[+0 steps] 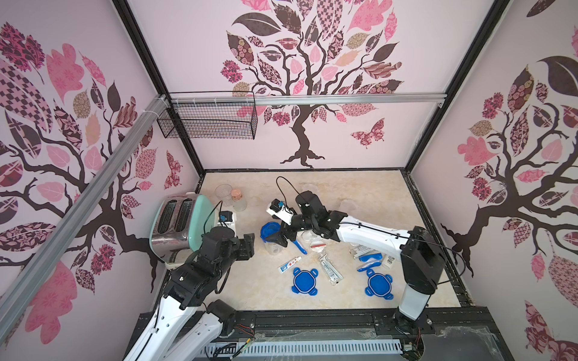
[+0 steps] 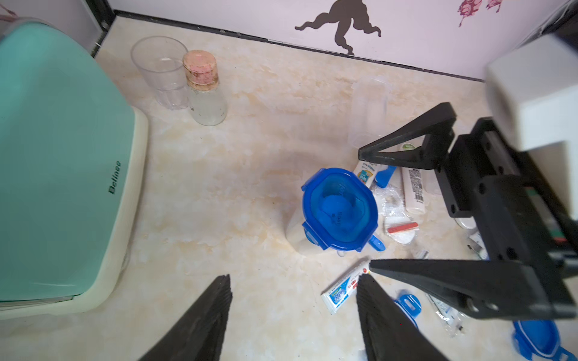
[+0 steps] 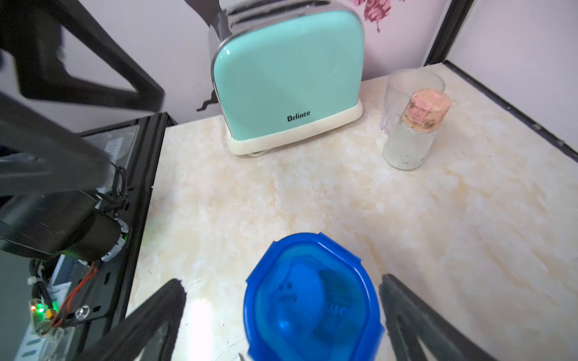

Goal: Take out toiletry kits
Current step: Move the container to the center of the board, then unfasten the latch on the container.

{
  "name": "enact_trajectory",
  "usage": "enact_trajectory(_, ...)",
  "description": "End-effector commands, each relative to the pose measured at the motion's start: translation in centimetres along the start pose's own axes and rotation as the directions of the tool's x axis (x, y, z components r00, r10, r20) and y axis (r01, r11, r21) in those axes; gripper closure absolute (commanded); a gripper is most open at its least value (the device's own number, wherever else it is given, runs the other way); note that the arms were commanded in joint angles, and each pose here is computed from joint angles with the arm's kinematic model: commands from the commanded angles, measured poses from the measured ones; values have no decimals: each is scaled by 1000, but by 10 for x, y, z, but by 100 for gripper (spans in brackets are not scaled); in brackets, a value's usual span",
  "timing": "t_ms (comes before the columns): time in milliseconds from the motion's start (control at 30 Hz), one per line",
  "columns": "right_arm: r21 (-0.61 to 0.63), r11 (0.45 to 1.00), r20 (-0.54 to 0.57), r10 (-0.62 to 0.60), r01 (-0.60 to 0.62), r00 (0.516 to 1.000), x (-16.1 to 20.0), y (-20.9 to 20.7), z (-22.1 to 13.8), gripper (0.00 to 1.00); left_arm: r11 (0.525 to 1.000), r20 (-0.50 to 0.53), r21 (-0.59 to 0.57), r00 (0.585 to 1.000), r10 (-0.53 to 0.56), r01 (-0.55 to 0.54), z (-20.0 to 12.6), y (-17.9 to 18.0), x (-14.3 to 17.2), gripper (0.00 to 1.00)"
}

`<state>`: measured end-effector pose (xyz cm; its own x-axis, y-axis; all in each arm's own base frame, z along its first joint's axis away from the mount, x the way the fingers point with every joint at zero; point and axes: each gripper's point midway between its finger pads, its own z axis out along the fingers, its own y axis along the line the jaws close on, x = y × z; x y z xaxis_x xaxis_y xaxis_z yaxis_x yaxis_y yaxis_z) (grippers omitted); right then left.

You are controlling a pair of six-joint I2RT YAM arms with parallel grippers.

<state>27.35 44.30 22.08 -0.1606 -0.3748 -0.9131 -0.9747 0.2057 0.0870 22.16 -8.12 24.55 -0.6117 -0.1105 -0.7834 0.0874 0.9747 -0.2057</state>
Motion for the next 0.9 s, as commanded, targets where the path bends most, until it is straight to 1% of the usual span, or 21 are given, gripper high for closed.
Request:
enact_trajectory(0, 41, 995, 84, 92, -96, 992, -10, -8, -33, 0, 994, -11, 105, 999, -31, 32, 9, -25, -11, 39)
enact_trajectory(67, 57, 981, 136, 177, -186, 975, -5, -21, -53, 0, 987, -15, 151, 998, -58, 60, 18, -37, -16, 43)
enact_trajectory(133, 55, 949, 178, 297, -311, 938, 6, -35, -68, 0, 966, -39, 232, 993, -110, 116, 29, -51, -22, 49)
enact_trajectory(167, 48, 925, 196, 362, -378, 911, 12, -43, -75, 0, 944, -58, 289, 987, -149, 160, 36, -60, -26, 53)
enact_trajectory(200, 31, 899, 202, 422, -437, 884, 18, -47, -79, 0, 911, -83, 353, 977, -195, 211, 42, -68, -30, 56)
enact_trajectory(233, 16, 878, 191, 467, -479, 863, 27, -49, -80, 0, 879, -108, 401, 966, -233, 257, 49, -73, -32, 58)
enact_trajectory(267, -4, 855, 170, 511, -518, 842, 35, -47, -79, 0, 837, -126, 456, 953, -276, 303, 54, -78, -37, 60)
enact_trajectory(300, -25, 838, 144, 542, -545, 828, 42, -43, -77, 0, 796, -153, 495, 937, -315, 349, 61, -82, -37, 62)
enact_trajectory(333, -43, 826, 116, 563, -563, 818, 49, -38, -75, 1, 770, -167, 518, 927, -335, 372, 66, -85, -38, 64)
enact_trajectory(367, -69, 811, 89, 585, -581, 806, 54, -32, -74, 2, 757, -173, 530, 923, -345, 382, 71, -87, -38, 65)
enact_trajectory(400, -96, 795, 67, 605, -599, 793, 60, -27, -73, 4, 748, -184, 537, 920, -347, 390, 76, -88, -35, 67)
enact_trajectory(500, -172, 768, 38, 630, -616, 775, 68, -12, -71, 6, 731, -238, 519, 896, -375, 443, 92, -87, -21, 74)
enact_trajectory(567, -219, 752, 23, 641, -622, 767, 69, -6, -70, 8, 721, -253, 515, 886, -390, 464, 97, -85, -14, 75)
enact_trajectory(767, -304, 741, -30, 621, -599, 783, 68, 12, -51, 12, 742, -264, 464, 876, -404, 483, 107, -75, 0, 80)
enact_trajectory(867, -336, 742, -37, 605, -580, 795, 66, 18, -43, 12, 740, -275, 452, 867, -415, 498, 113, -72, 4, 82)
